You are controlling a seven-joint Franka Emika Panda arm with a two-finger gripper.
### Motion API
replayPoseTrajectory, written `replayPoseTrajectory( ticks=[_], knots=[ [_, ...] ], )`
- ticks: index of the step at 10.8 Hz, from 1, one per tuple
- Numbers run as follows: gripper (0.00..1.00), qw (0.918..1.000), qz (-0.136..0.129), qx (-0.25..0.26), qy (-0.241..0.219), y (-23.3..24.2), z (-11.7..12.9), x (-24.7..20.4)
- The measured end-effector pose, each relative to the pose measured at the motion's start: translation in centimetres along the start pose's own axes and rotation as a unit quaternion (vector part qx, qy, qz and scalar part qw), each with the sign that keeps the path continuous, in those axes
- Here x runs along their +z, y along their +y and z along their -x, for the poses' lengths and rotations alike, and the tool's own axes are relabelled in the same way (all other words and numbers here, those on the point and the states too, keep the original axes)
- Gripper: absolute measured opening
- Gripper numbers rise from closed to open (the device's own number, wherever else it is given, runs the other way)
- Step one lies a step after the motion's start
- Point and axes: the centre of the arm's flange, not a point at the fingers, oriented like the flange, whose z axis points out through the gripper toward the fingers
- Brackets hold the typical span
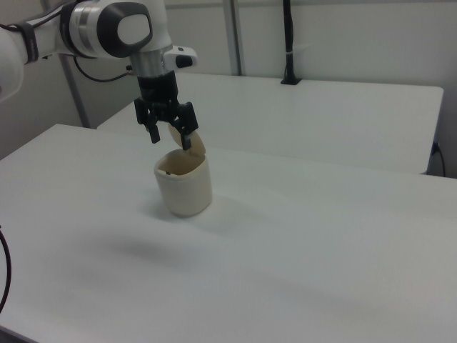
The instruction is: Open the trash bin
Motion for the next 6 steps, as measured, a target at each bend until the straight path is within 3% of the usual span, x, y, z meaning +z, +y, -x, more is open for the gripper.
replayPoseTrajectory(
  ticks=[6],
  knots=[
    [1.0,0.9999,-0.012,-0.006,0.003,3.0,4.1,-1.8]
  ],
)
